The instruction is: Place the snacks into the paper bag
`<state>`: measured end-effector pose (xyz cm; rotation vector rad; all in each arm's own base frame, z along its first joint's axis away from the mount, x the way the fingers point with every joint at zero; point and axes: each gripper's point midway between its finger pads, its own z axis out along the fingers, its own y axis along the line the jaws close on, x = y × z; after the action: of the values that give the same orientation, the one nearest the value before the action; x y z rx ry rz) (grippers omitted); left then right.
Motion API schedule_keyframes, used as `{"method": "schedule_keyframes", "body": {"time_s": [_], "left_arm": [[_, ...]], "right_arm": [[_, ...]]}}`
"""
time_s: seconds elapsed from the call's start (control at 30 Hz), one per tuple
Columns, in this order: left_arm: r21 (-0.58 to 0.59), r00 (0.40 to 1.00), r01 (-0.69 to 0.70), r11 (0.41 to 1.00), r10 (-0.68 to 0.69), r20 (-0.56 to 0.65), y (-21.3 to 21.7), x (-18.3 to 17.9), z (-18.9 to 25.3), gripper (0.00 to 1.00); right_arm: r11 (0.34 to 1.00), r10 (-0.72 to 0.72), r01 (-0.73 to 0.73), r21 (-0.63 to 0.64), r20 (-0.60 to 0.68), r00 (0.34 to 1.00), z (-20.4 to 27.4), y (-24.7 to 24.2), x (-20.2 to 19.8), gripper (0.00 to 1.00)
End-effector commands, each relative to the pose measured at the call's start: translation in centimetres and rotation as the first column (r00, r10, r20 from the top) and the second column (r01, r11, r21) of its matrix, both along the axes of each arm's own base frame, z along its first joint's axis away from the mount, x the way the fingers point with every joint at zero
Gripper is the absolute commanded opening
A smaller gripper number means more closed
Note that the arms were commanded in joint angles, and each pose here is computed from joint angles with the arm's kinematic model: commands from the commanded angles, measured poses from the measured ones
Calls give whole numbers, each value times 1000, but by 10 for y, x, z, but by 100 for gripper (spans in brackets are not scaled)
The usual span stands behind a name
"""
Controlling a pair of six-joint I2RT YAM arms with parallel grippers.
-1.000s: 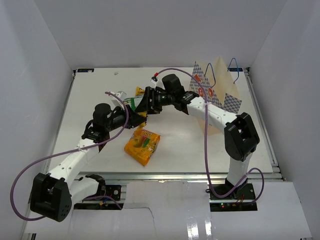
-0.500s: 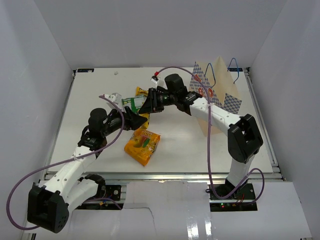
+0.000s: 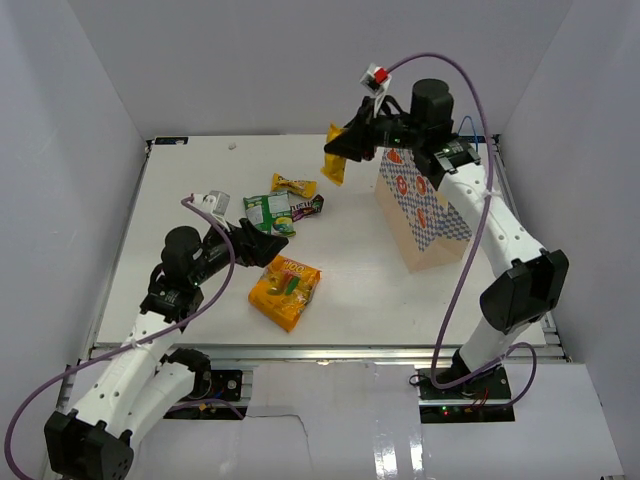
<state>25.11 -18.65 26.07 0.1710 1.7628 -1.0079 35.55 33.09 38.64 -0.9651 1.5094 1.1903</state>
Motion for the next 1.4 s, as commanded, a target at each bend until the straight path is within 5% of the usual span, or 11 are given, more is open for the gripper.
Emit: {"method": "schedule_keyframes", "body": {"time_s": [0.0, 0.2, 0.43, 1.0, 1.03, 1.13, 1.23, 1.37], "left_arm": [[67, 993, -97, 993, 101, -65, 15, 10, -16, 98], [104, 981, -123, 987, 136, -135, 17, 20, -35, 98], [118, 987, -87, 989, 102, -128, 10, 28, -33, 98], [240, 997, 8, 971, 11, -78, -12, 82, -28, 98], [247, 997, 15, 969, 4, -75, -14, 86, -29, 98], [271, 997, 34, 962, -14, -76, -21, 103, -38, 98], [312, 995, 63, 948, -36, -94, -27, 123, -54, 98], [389, 993, 78, 918, -36, -116, -29, 149, -79, 96]], "right_arm": [[999, -45, 41, 18, 272, 961, 66, -38, -5, 12], [955, -290, 288, 71, 426, 857, 124, -115, 25, 16], [878, -450, 473, 71, 457, 767, 131, -178, 48, 17], [757, -542, 635, -157, 394, 743, 7, -228, 64, 23], [757, -540, 633, -161, 390, 746, 4, -228, 65, 24], [750, -545, 639, -171, 386, 744, 0, -231, 68, 53], [761, -543, 631, -150, 384, 747, 9, -232, 64, 63], [782, -541, 623, -30, 463, 702, 84, -246, 52, 73]]}}
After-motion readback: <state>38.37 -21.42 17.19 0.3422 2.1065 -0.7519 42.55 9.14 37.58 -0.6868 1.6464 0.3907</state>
